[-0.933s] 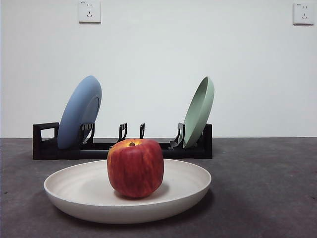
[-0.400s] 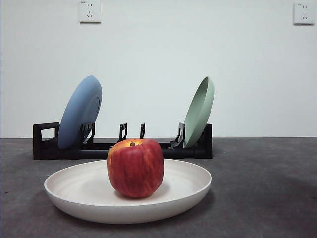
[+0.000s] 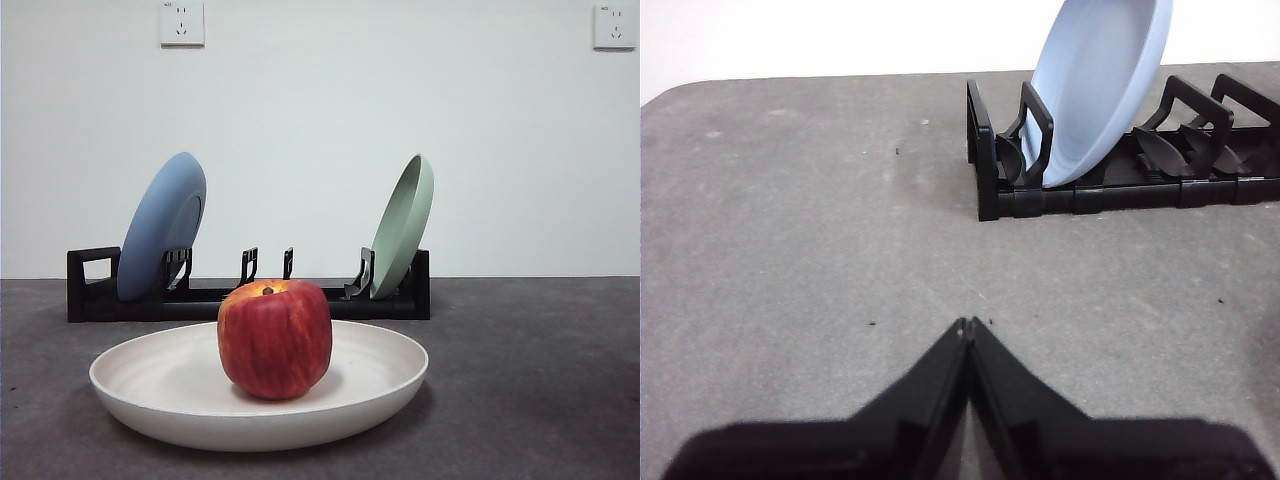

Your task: Take the yellow plate from the plate rack,put the plate on the table,take the apple from the table,put the apple in the plate

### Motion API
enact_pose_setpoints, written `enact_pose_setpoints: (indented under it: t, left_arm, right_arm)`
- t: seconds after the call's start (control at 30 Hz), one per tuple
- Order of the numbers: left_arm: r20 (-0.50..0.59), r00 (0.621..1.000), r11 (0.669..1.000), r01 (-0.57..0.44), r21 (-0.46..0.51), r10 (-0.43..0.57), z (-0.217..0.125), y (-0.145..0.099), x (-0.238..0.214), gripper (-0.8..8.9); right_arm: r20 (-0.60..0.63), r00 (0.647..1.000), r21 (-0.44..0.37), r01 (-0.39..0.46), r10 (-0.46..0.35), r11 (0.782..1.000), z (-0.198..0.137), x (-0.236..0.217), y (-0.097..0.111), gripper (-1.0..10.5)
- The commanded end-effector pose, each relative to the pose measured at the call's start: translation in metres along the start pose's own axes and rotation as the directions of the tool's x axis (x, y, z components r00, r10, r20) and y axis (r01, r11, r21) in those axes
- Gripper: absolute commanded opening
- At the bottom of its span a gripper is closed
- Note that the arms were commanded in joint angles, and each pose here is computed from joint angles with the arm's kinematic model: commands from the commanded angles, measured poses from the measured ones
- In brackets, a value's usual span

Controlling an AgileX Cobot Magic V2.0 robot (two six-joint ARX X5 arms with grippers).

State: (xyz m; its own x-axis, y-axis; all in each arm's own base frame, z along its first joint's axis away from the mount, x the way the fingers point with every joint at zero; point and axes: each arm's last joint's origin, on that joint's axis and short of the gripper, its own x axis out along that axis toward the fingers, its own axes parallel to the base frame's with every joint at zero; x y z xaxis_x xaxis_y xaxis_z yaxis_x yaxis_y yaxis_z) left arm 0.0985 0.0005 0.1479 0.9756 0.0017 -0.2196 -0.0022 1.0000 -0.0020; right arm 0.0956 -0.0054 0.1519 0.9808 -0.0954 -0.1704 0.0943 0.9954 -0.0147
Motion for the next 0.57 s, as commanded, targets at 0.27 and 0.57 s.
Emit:
enact_pose_setpoints:
  t: [0.27, 0.57]
  left_arm:
    - [-0.003, 1.000, 1.000, 0.000, -0.007, 0.000, -0.0026, 0.0002, 0.0011, -0.03]
    - [-0.004, 1.000, 1.000, 0.000, -0.007, 0.000, -0.0027, 0.0002, 0.0011, -0.03]
  right_arm:
    - [-0.007, 1.000, -0.001, -0.027, 0.027, 1.000, -0.0019, 0.0003, 0.0018, 0.0]
    - [-0.005, 1.000, -0.001, -0.025, 0.025, 1.000, -0.0018, 0.0003, 0.0017, 0.0]
